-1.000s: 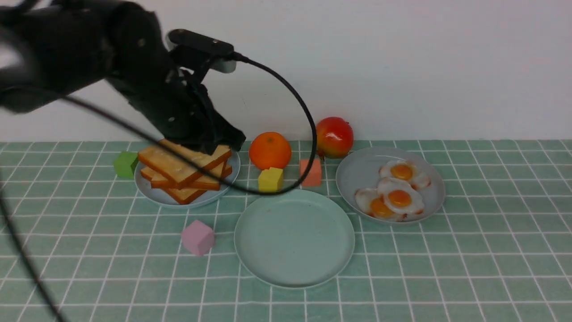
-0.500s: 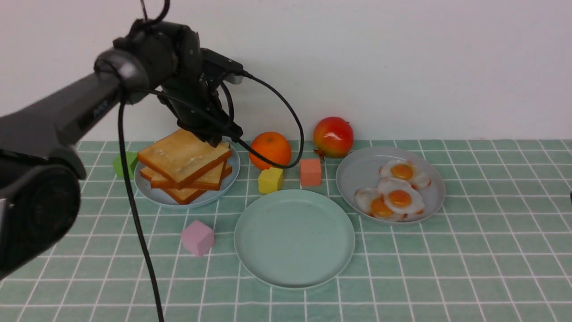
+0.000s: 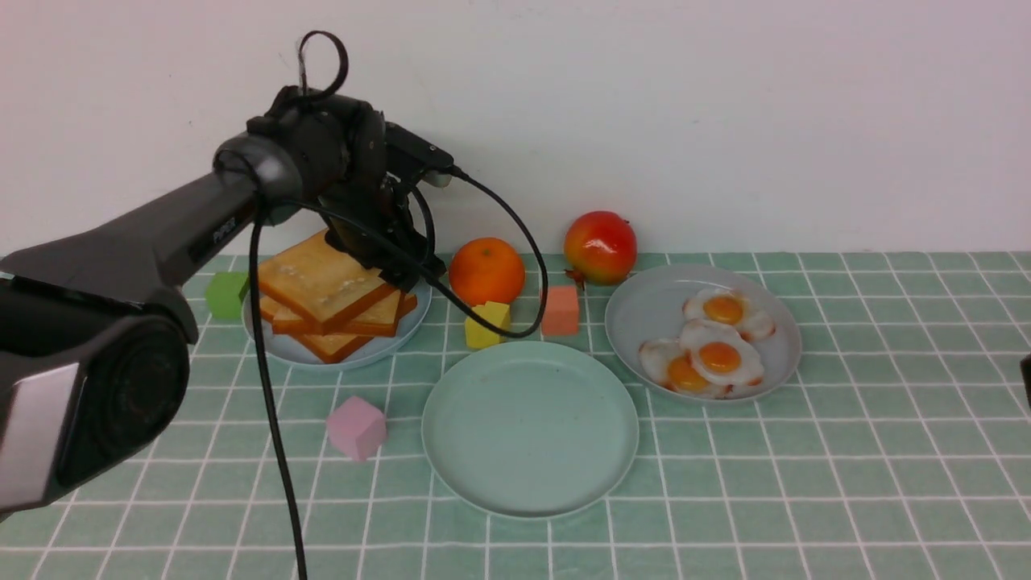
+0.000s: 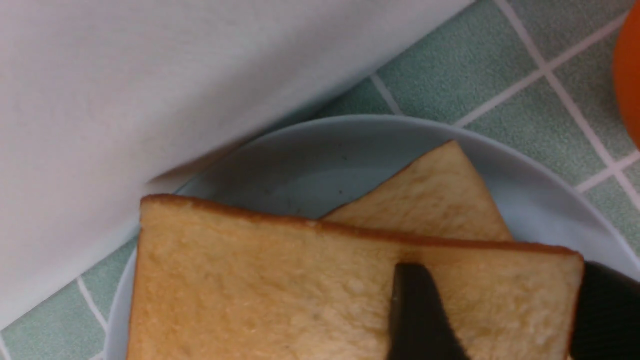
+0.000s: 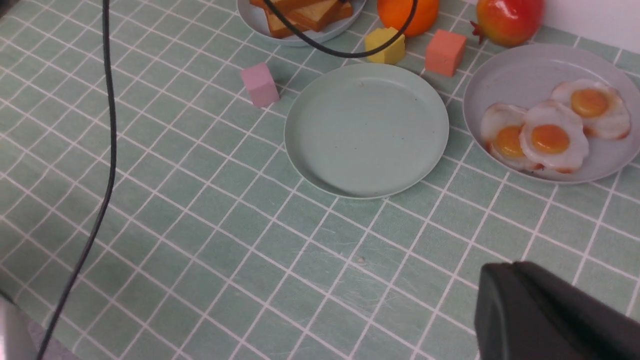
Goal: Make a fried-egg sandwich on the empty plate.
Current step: Use the left arm to grab a slice of bread, then use the left arm to put a slice of bread into the empty plate in the middle
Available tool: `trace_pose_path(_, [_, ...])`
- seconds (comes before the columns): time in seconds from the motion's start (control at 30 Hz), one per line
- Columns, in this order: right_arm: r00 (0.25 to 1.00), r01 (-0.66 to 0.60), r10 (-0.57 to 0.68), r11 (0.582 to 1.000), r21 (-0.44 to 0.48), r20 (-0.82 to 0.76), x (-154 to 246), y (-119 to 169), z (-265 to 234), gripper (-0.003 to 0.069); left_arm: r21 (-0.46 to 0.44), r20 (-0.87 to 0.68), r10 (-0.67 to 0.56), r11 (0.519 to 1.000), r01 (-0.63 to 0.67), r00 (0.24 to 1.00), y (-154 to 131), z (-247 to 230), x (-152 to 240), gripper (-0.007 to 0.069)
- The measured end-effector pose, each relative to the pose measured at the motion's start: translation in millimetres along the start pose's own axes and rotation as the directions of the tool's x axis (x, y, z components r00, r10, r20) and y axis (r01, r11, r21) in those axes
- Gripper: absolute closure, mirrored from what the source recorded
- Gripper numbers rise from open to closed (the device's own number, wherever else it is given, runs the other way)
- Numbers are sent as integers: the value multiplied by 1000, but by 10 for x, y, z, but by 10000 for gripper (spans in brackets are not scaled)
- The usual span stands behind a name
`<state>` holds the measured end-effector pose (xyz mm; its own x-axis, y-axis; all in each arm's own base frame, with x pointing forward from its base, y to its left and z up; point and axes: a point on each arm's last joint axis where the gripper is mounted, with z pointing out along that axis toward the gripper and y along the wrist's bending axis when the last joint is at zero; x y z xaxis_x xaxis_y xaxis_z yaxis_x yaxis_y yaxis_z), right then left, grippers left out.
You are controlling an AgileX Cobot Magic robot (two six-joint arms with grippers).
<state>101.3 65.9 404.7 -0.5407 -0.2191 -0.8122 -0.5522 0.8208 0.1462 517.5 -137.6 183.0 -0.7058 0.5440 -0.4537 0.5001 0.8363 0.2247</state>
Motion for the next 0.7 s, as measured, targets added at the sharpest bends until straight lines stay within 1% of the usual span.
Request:
trace_pose_path(0.03, [1000,-2,2,1000,-3,-3,3,3,0,646,0,-4,1,1000,-1,1000,0,6,3,302])
trace_pose_path(0.1, [1000,-4,4,1000,-8,-9,8,8,0,646,1,-10,1,1000,-1,1000,-1,8,8,340])
trace_pose_path(0.3, [1000,-7,6,1000,-15,-28,26,14,0,645,-3,-7,4,1000,-4,1000,6,-38,-6,346])
trace_pose_path(0.37, [1000,-8,7,1000,-17,-29,26,16,-1,645,-6,-11,11,1000,-11,1000,0,-148,-28,352])
trace_pose_path(0.4, [1000,-8,7,1000,-17,-29,26,16,-1,645,-9,-22,19,1000,-19,1000,-10,-180,-26,365])
trace_pose_path(0.43, [1000,-8,7,1000,-17,-29,26,16,-1,645,-16,-31,28,999,-29,999,-13,-254,-35,396])
trace_pose_path(0.47, [1000,-8,7,1000,-17,-29,26,16,-1,645,-17,-34,30,999,-30,999,-10,-267,-33,404])
trace_pose_path(0.5, [1000,-8,7,1000,-17,-29,26,16,-1,645,-26,-36,41,999,-42,999,-20,-365,-57,456])
trace_pose_path(0.53, [1000,-8,7,1000,-17,-29,26,16,-1,643,-38,-29,46,998,-47,999,-37,-529,-99,531])
trace_pose_path(0.57, [1000,-8,7,1000,-17,-29,26,16,-1,641,-42,-13,43,998,-44,999,-60,-672,-141,561])
trace_pose_path(0.63, [1000,-8,7,1000,-17,-29,26,16,-1,638,-50,42,49,998,-47,998,-147,-1021,-249,563])
trace_pose_path(0.7, [1000,-1,1,1000,-18,-29,29,18,-6,637,-47,67,52,998,-49,996,-224,-1228,-299,552])
